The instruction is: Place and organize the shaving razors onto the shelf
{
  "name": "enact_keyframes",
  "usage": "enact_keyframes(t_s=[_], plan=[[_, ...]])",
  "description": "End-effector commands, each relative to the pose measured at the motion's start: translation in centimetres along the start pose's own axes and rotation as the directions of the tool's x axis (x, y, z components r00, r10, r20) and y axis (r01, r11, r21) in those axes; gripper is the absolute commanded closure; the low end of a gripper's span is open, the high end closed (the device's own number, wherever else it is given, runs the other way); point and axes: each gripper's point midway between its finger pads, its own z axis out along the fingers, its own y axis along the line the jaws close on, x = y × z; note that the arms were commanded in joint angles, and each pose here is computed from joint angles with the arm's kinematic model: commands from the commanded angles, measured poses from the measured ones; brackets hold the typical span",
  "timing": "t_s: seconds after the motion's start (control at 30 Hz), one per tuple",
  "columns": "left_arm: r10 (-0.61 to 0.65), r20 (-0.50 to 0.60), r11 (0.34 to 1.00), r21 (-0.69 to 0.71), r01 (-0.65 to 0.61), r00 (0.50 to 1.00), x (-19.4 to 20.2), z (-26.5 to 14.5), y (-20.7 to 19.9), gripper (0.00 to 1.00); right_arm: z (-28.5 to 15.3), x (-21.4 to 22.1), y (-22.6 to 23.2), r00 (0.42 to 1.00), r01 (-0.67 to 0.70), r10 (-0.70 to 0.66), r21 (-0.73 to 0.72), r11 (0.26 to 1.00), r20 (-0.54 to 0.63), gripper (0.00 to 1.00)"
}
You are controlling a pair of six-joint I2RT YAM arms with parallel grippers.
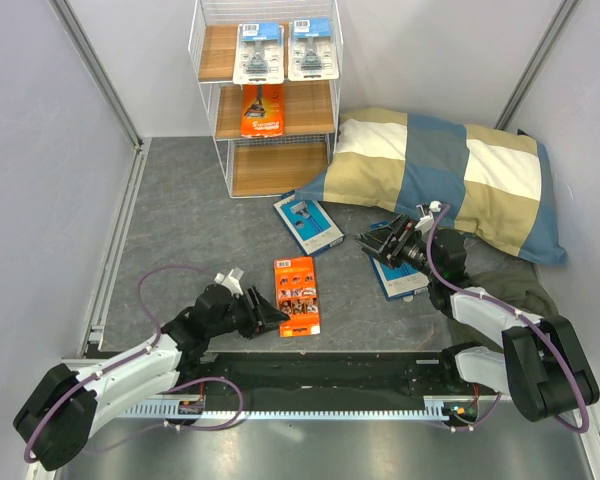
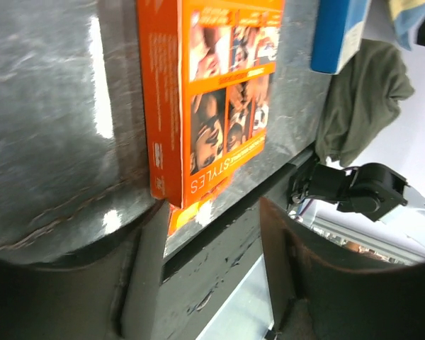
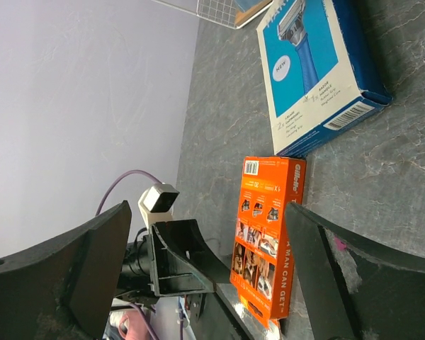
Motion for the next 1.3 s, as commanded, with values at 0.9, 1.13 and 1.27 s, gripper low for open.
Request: enact_keyframes(t_s=[0.9, 1.13, 1.27], plan=[[0.011, 0.133, 0.979, -0.202, 0.017, 0.991, -2.1, 0.6, 4.0, 0.33, 3.3, 12.7, -7.3, 0.87, 0.183, -0.083, 0.162, 0.97, -0.487, 0.02], [0.055, 0.116, 0.969, -0.247, -0.025, 0.992, -3.4, 2.7, 3.3, 0.22, 3.8, 16.7, -10.1, 0.822, 0.207, -0.055, 0.208, 0.956, -0.568, 0.03], [0.039, 0.016, 0.972, -0.233, -0.034, 0.999, -2.2, 5.2, 3.4, 0.22, 4.3, 19.2, -11.5, 0.801, 0.178, -0.013, 0.216, 0.96, -0.599, 0.04]])
